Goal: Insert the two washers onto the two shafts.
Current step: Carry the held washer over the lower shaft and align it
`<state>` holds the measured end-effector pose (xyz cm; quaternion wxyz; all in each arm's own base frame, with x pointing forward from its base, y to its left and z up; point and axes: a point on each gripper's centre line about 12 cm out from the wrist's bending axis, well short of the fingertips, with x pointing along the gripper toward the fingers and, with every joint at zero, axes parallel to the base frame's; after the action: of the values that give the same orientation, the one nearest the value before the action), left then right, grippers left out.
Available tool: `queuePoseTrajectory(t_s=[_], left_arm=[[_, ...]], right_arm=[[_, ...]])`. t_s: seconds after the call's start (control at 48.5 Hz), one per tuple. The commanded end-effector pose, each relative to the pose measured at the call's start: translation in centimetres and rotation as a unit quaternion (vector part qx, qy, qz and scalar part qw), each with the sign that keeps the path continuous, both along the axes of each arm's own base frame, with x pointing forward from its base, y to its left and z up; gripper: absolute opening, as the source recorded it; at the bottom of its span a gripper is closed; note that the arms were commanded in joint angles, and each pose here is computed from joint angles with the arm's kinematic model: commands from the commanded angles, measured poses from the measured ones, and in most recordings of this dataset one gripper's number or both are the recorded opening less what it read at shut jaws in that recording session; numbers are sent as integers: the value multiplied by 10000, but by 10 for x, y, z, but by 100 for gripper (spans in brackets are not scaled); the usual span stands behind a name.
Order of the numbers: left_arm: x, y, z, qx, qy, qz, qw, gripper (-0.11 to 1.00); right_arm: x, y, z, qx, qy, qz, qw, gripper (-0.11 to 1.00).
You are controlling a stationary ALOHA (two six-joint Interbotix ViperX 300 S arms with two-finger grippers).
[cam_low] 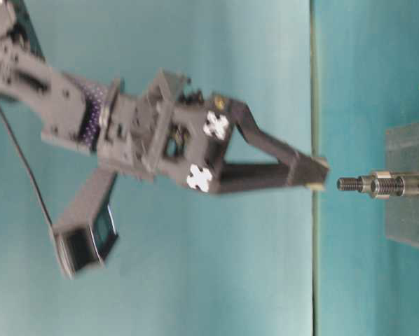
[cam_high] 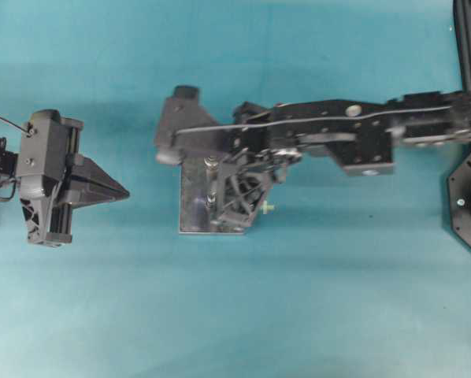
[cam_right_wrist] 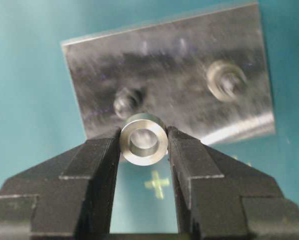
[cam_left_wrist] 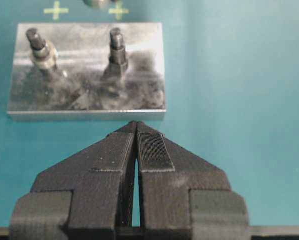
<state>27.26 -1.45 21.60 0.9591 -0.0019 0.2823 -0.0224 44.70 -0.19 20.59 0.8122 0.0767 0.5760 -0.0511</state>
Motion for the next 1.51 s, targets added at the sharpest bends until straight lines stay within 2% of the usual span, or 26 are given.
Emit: queuePoseTrajectory(t_s=[0.0, 0.413, 1.486], left_arm=[[2, 0, 6, 0, -115, -4, 9999, 0], [1, 0, 4, 2, -85, -4, 10000, 0], [0, 0, 2, 3, -62, -12, 10000, 0]], right_arm=[[9, 3, 16, -42, -154, 155, 9998, 32], [17, 6, 2, -42, 44, 246, 9997, 32], [15, 5, -16, -6, 274, 208, 9994, 32]])
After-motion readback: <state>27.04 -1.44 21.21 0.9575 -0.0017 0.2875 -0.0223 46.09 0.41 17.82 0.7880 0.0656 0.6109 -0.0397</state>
